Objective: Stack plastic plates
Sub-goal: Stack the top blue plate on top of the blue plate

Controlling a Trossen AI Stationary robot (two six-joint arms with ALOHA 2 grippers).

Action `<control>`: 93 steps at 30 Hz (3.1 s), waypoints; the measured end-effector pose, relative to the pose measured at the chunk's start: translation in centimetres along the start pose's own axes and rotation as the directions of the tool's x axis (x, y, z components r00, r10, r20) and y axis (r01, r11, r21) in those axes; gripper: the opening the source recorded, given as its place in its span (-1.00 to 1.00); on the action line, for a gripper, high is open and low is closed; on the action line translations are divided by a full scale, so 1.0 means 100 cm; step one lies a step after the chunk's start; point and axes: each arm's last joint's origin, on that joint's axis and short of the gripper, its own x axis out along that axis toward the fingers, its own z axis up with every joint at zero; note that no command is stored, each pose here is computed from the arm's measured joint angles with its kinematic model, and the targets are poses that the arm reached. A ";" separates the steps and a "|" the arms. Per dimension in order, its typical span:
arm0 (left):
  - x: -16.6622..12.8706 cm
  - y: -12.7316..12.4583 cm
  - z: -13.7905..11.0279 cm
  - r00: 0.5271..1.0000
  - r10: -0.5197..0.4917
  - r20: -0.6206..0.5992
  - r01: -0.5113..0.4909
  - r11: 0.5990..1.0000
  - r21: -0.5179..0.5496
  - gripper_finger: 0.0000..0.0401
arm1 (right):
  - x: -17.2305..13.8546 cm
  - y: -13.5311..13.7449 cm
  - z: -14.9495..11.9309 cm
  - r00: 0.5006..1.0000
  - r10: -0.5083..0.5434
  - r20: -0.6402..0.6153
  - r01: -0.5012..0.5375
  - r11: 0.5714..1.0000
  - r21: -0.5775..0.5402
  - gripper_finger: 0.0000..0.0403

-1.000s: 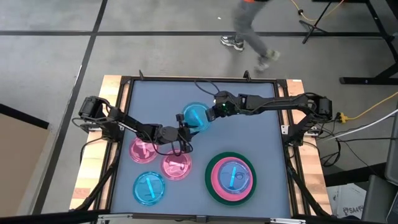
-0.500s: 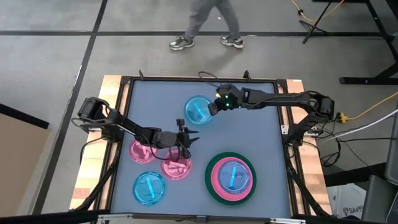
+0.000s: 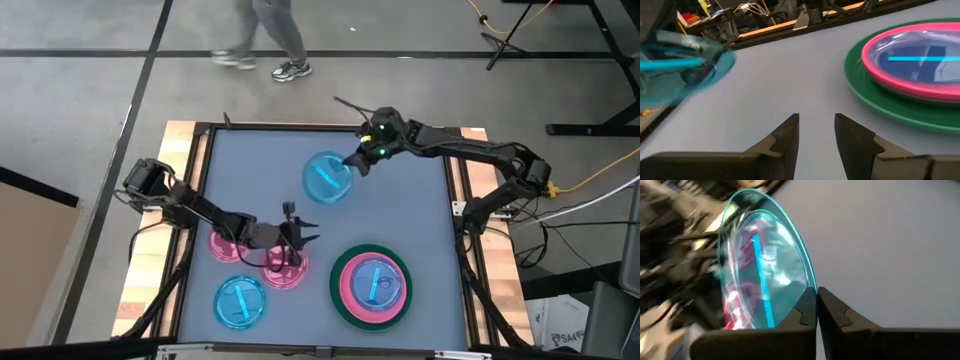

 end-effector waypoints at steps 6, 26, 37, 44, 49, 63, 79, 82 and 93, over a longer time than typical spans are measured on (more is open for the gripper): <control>-0.006 -0.011 0.001 0.999 -0.038 0.008 0.038 0.999 -0.027 -0.41 | 0.006 0.013 -0.015 0.983 0.109 -0.146 -0.122 0.990 -0.077 -1.00; -0.024 -0.037 0.002 0.991 -0.132 0.030 0.133 0.991 -0.006 -0.41 | 0.027 0.087 -0.093 0.799 0.107 -0.591 -0.322 0.907 -0.271 -1.00; -0.024 -0.037 0.002 0.991 -0.129 0.030 0.129 0.992 -0.005 -0.41 | 0.032 0.137 -0.136 0.764 -0.008 -0.645 -0.304 0.878 -0.370 -1.00; -0.024 -0.037 0.002 0.991 -0.128 0.030 0.128 0.992 -0.004 -0.41 | 0.031 0.153 -0.152 0.756 -0.042 -0.654 -0.297 0.867 -0.399 -1.00; -0.024 -0.037 0.002 0.991 -0.128 0.030 0.128 0.992 -0.004 -0.41 | 0.031 0.157 -0.156 0.759 -0.062 -0.648 -0.284 0.864 -0.415 -1.00; -0.024 -0.037 0.002 0.991 -0.127 0.029 0.128 0.992 -0.003 -0.41 | 0.056 0.146 -0.169 0.707 -0.118 -0.697 -0.254 0.878 -0.407 -1.00; -0.024 -0.036 0.002 0.992 -0.125 0.029 0.126 0.992 -0.004 -0.41 | 0.056 0.146 -0.169 0.707 -0.119 -0.697 -0.255 0.877 -0.408 -0.99; -0.024 -0.036 0.002 0.992 -0.125 0.029 0.126 0.992 -0.004 -0.41 | 0.056 0.146 -0.169 0.707 -0.119 -0.697 -0.254 0.877 -0.408 -0.99; -0.024 -0.036 0.002 0.992 -0.125 0.029 0.126 0.992 -0.004 -0.41 | 0.056 0.146 -0.169 0.707 -0.119 -0.697 -0.254 0.877 -0.408 -0.99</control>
